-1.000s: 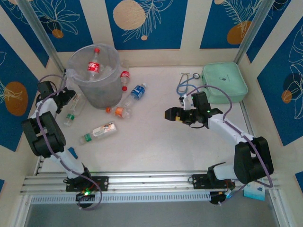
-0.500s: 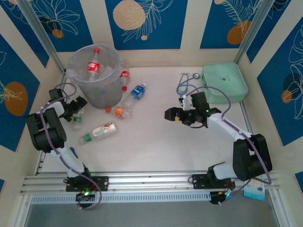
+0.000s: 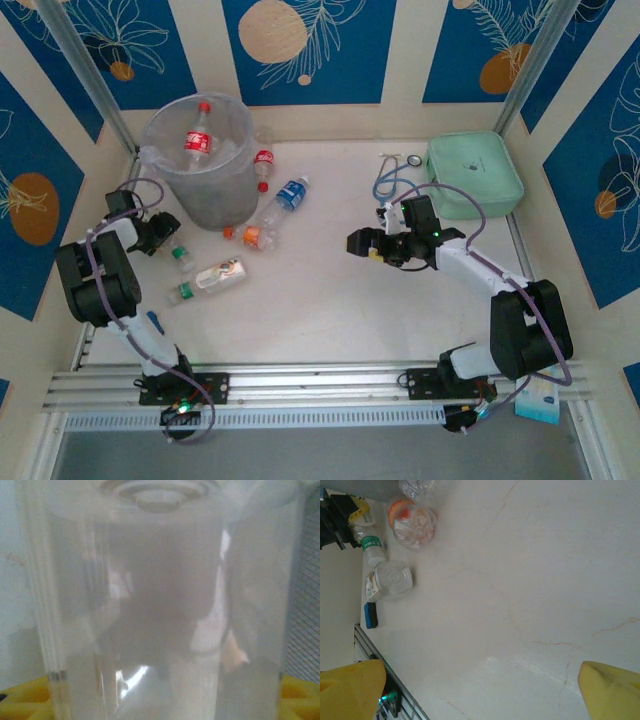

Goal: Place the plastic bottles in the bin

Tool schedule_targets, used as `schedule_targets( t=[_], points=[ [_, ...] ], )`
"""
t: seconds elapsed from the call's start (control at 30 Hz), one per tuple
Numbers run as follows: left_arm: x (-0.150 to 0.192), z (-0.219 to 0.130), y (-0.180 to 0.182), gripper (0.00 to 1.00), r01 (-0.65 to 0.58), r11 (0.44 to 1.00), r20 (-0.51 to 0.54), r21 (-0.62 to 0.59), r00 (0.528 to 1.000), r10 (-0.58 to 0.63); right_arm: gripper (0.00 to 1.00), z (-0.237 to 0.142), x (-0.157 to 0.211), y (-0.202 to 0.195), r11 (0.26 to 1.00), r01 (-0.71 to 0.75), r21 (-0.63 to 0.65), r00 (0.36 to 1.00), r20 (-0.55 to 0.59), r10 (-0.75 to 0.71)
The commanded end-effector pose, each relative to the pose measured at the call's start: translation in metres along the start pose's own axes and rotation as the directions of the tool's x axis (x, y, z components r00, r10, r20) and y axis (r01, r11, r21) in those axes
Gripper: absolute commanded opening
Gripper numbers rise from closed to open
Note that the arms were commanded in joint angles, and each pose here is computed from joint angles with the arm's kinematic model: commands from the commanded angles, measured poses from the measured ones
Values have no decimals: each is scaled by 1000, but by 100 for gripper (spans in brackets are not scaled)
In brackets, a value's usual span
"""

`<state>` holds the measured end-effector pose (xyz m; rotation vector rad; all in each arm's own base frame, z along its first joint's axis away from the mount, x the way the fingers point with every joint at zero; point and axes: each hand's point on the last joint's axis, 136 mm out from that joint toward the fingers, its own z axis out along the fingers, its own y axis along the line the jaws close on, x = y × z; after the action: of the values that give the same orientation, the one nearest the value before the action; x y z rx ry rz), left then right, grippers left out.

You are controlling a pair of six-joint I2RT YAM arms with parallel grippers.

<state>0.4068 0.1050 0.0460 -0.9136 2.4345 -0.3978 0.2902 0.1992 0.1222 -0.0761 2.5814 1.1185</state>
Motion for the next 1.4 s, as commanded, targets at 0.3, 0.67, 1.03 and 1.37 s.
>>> schedule_targets(
  t=[0.3,0.67,1.03,1.37],
  points=[
    [-45,-146,-30,47,92,996,391,2,916,-86,99,2,-4,9,1000,12,-15,1000,-8,-12],
    [-84,-309,-128,31,-100,985,664,138,748,-17,99,5,-14,16,999,32,-37,999,-5,-32],
    [-116,-305,-260,8,-439,890,695,125,679,237,99,-12,-9,17,998,56,-2,998,27,-56],
    [-104,-211,-323,4,-668,727,540,159,675,503,99,-27,-2,12,998,51,22,997,61,-53]
  ],
)
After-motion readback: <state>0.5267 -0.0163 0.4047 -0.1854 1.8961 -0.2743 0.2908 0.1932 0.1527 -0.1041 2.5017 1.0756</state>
